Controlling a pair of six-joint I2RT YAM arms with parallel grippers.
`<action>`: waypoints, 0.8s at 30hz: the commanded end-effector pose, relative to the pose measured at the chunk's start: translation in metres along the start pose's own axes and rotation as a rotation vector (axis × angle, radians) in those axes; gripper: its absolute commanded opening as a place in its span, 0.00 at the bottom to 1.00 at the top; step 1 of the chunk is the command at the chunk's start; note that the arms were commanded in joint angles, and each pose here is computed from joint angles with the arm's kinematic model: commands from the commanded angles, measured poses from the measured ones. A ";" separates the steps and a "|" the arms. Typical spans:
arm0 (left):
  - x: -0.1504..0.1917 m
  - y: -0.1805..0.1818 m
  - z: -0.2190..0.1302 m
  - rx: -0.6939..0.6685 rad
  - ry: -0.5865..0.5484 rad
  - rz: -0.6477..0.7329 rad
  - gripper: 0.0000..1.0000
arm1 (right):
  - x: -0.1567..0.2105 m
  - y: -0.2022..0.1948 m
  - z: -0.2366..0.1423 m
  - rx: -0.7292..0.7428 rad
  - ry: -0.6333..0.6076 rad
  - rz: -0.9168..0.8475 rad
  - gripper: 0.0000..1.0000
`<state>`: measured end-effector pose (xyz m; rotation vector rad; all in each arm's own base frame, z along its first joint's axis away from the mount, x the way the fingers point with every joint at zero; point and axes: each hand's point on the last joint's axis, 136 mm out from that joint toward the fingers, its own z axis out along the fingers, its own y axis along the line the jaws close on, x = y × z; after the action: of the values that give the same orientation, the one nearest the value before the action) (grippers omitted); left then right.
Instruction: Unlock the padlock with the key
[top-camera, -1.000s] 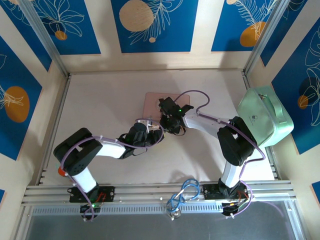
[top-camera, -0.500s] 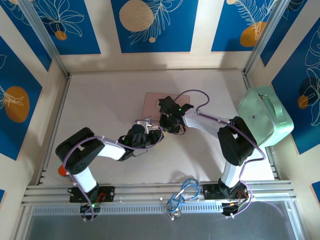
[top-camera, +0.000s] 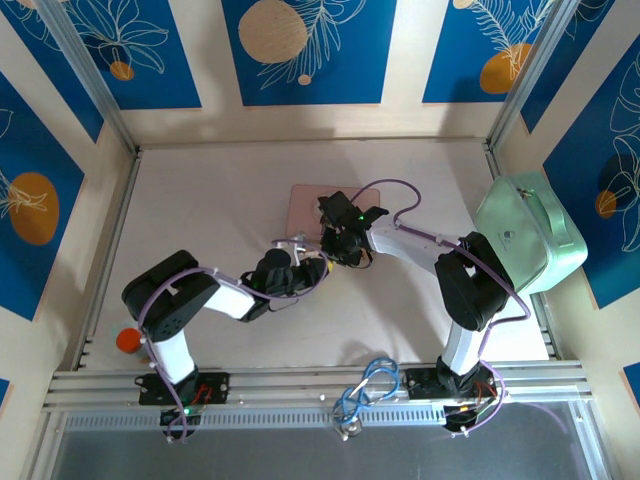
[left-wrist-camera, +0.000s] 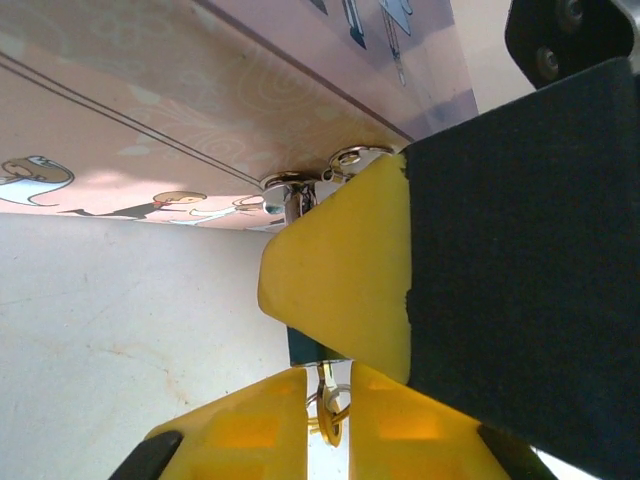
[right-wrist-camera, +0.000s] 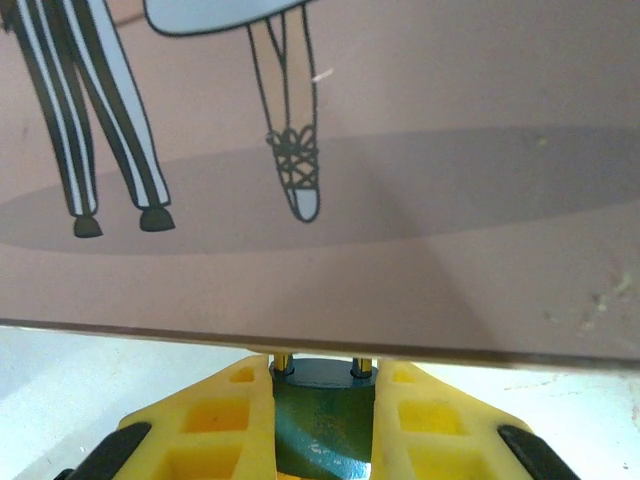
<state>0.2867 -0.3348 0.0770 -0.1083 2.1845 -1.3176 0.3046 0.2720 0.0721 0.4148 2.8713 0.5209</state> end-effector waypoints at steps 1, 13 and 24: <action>-0.024 -0.013 0.007 0.033 -0.075 -0.006 0.12 | 0.021 0.009 -0.002 -0.042 0.087 0.016 0.00; -0.025 -0.004 -0.016 0.014 -0.139 -0.018 0.51 | 0.022 0.003 0.001 -0.034 0.126 0.085 0.00; -0.027 -0.011 -0.006 0.051 -0.141 -0.042 0.40 | 0.024 0.004 0.003 -0.043 0.139 0.095 0.00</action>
<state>0.2868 -0.3189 0.0714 -0.1963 2.1689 -1.2833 0.3008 0.2797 0.0746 0.5198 2.8997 0.6253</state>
